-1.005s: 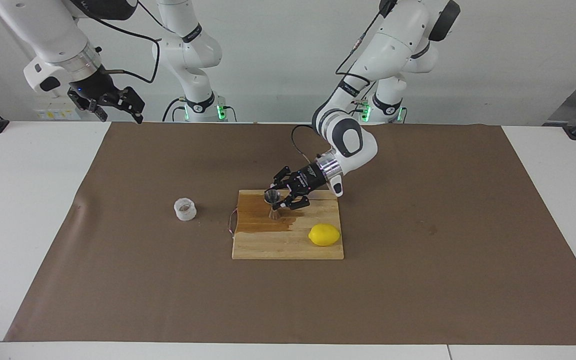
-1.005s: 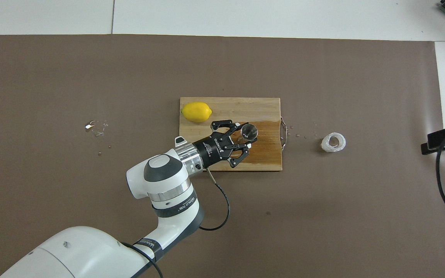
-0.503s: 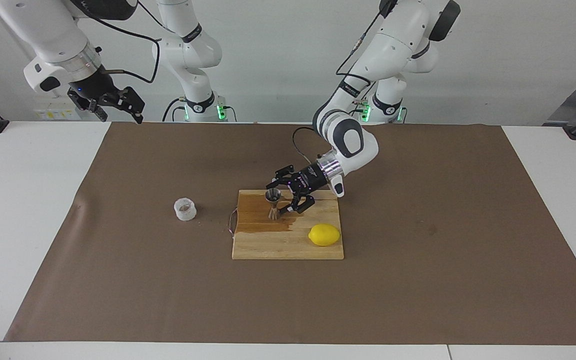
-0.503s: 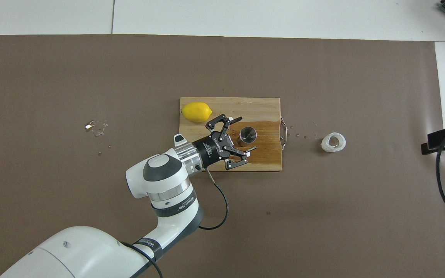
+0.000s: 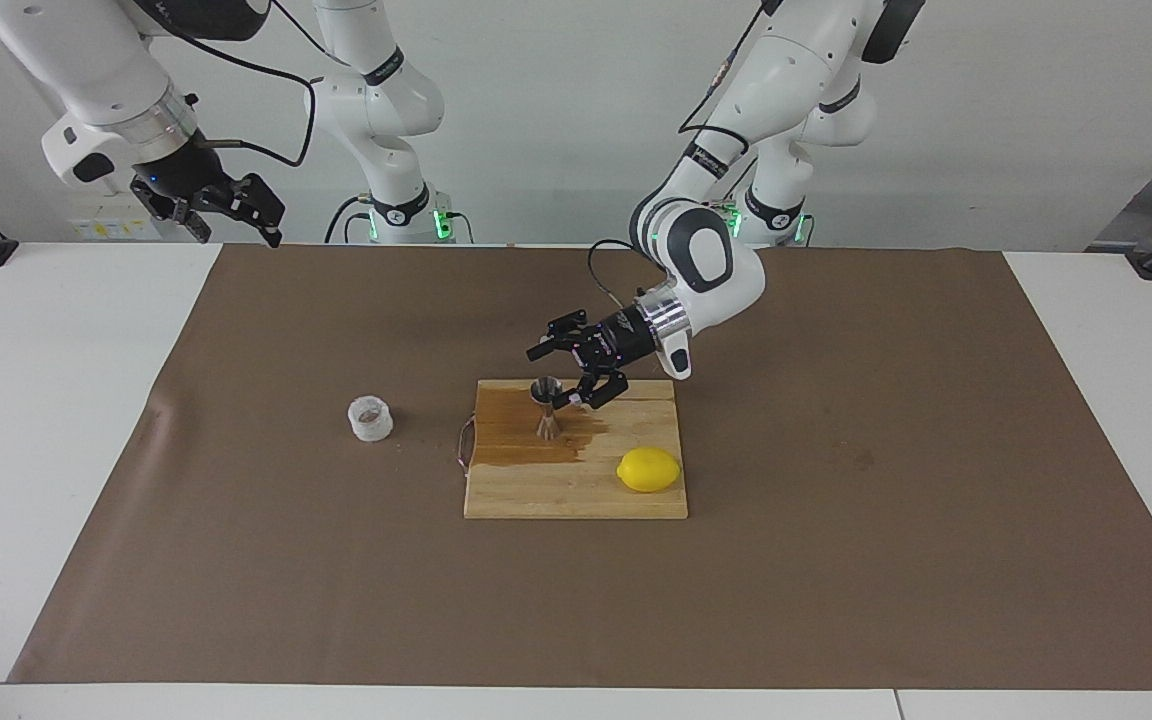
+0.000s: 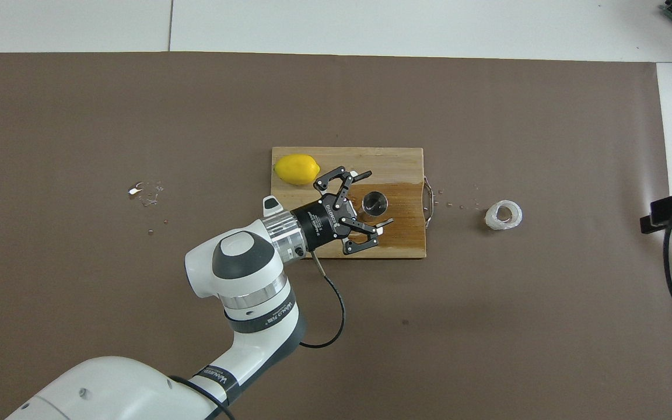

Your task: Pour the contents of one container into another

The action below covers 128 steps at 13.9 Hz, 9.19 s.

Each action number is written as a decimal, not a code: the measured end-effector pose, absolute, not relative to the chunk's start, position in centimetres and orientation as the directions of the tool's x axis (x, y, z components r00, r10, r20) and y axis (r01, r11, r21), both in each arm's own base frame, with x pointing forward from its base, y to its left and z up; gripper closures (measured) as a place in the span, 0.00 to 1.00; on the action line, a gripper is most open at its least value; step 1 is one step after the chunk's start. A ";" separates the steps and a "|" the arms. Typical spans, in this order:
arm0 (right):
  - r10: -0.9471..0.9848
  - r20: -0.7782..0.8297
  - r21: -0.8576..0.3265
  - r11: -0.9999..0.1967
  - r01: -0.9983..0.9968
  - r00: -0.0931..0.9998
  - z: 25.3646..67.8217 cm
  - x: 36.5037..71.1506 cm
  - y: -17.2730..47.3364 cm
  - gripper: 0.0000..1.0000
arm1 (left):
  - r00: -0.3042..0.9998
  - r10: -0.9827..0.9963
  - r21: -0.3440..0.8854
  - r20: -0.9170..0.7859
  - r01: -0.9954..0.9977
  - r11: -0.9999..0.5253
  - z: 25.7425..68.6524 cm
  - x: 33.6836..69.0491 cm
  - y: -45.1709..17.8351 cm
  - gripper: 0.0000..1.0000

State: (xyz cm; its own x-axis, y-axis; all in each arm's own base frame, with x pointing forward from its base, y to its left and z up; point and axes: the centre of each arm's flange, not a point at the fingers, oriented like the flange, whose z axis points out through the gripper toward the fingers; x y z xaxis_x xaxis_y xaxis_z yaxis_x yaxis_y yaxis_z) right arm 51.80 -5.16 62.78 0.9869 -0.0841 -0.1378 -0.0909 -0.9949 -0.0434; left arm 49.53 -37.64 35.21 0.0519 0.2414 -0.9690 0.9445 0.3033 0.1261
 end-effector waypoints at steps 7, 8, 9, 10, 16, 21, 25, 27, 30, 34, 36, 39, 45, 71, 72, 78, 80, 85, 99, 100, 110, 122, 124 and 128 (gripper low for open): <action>0.460 0.021 -0.043 -0.887 0.461 0.888 58.7 52.7 -6.9 0.00 | 0.252 0.382 0.335 -0.889 0.927 0.168 38.4 51.5 -33.8 0.00; 0.523 0.052 -0.032 -0.851 0.525 0.851 58.0 52.7 -7.7 0.00 | 0.279 0.405 0.358 -0.871 0.924 0.134 38.2 51.5 -33.5 0.00; 0.569 0.086 -0.035 -0.818 0.574 0.818 57.1 52.7 -8.6 0.00 | 0.310 0.429 0.384 -0.849 0.918 0.096 38.1 51.5 -33.1 0.00; 0.604 0.124 -0.052 -0.788 0.613 0.787 56.0 52.6 -9.5 0.00 | 0.341 0.444 0.406 -0.829 0.912 0.059 38.2 51.6 -32.9 0.00; 0.766 0.404 -0.143 -0.487 0.862 0.500 45.6 54.0 -13.4 0.00 | 0.538 0.443 0.474 -0.717 0.842 -0.257 39.2 52.8 -30.0 0.00; 0.777 0.566 -0.089 -0.275 0.957 0.276 37.9 56.1 -13.3 0.00 | 0.696 0.435 0.451 -0.572 0.709 -0.542 39.8 52.1 -29.1 0.00; 0.751 0.636 -0.066 -0.178 0.982 0.179 33.8 56.6 -11.8 0.00 | 0.821 0.395 0.388 -0.412 0.550 -0.739 40.8 52.1 -28.0 0.00; 0.712 0.687 -0.059 -0.143 0.988 0.144 30.1 56.5 -11.4 0.00 | 0.899 0.329 0.310 -0.287 0.413 -0.856 42.8 52.3 -27.9 0.00; 0.692 0.713 -0.065 -0.094 0.993 0.112 26.1 56.2 -11.1 0.00 | 0.944 0.261 0.217 -0.202 0.303 -0.928 45.0 52.4 -27.9 0.00; 0.656 0.748 -0.092 -0.056 0.994 0.106 24.3 55.6 -9.5 0.00 | 0.973 0.198 0.053 -0.118 0.205 -0.977 46.6 52.0 -26.5 0.00; 0.637 0.766 -0.077 -0.051 0.996 0.092 24.4 56.0 -7.9 0.00 | 0.982 0.167 0.016 -0.087 0.169 -0.985 48.9 51.2 -25.6 0.00; 0.646 0.760 -0.053 -0.042 0.998 0.067 24.1 56.4 -6.0 0.00 | 0.996 0.077 -0.031 -0.042 0.076 -0.997 52.5 50.0 -23.6 0.00; 0.661 0.748 -0.032 -0.039 0.999 0.050 22.7 55.3 -6.5 0.00 | 0.999 -0.028 -0.041 -0.035 -0.029 -0.999 56.6 51.0 -12.6 0.00; 0.929 0.268 0.027 -0.274 0.961 0.257 40.4 58.0 19.9 0.50 | 0.996 -0.091 -0.004 -0.012 -0.091 -0.996 61.5 53.7 -3.1 0.00; 0.936 0.242 0.042 -0.272 0.962 0.254 40.7 57.8 20.8 0.50 | 0.996 -0.091 -0.002 -0.020 -0.091 -0.996 61.1 54.1 -3.1 0.00; 0.973 0.099 0.130 -0.218 0.967 0.207 41.9 56.3 23.5 0.50 | 0.994 -0.098 0.003 -0.042 -0.098 -0.995 60.8 54.1 -3.5 0.00; 0.982 0.048 0.157 -0.189 0.969 0.184 42.0 55.8 24.3 0.50 | 0.995 -0.095 0.005 -0.041 -0.095 -0.995 60.8 54.1 -3.4 0.00; 0.987 -0.036 0.218 -0.143 0.965 0.154 42.4 55.0 25.9 0.50 | 0.995 -0.095 0.072 -0.026 -0.093 -0.993 61.4 54.1 -4.1 0.00; 0.988 -0.070 0.252 -0.116 0.961 0.138 42.6 54.0 27.9 0.50 | 0.994 -0.100 0.040 -0.051 -0.098 -0.994 61.6 53.7 -3.8 0.00; 0.988 -0.075 0.255 -0.112 0.961 0.135 42.5 54.0 27.9 0.50 | 0.994 -0.100 0.040 -0.051 -0.098 -0.994 61.6 53.7 -3.8 0.00; 0.988 -0.080 0.255 -0.107 0.961 0.132 42.4 53.9 27.9 0.50 | 0.994 -0.100 0.040 -0.052 -0.098 -0.994 61.6 53.7 -3.8 0.00; 0.992 -0.017 0.205 -0.122 0.971 0.128 42.4 54.1 27.4 0.50 | 0.994 -0.100 0.040 -0.052 -0.098 -0.994 61.6 53.7 -3.8 0.00; 0.994 0.026 0.189 -0.112 0.976 0.109 42.6 54.8 26.5 0.50 | 0.994 -0.100 0.040 -0.052 -0.098 -0.994 61.6 53.7 -3.8 0.00; 0.990 0.108 0.156 -0.106 0.982 0.089 43.0 55.9 24.4 0.50 | 0.994 -0.100 0.040 -0.052 -0.098 -0.994 61.6 53.7 -3.8 0.00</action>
State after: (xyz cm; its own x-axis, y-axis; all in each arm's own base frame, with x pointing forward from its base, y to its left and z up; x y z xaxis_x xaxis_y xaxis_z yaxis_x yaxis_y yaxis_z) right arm 55.87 24.44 42.96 0.0893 0.9902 0.1078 0.9821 -0.1056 0.1563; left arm 53.65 -3.77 61.58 0.9936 -0.1001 -0.0525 -0.0980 -0.9944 0.0403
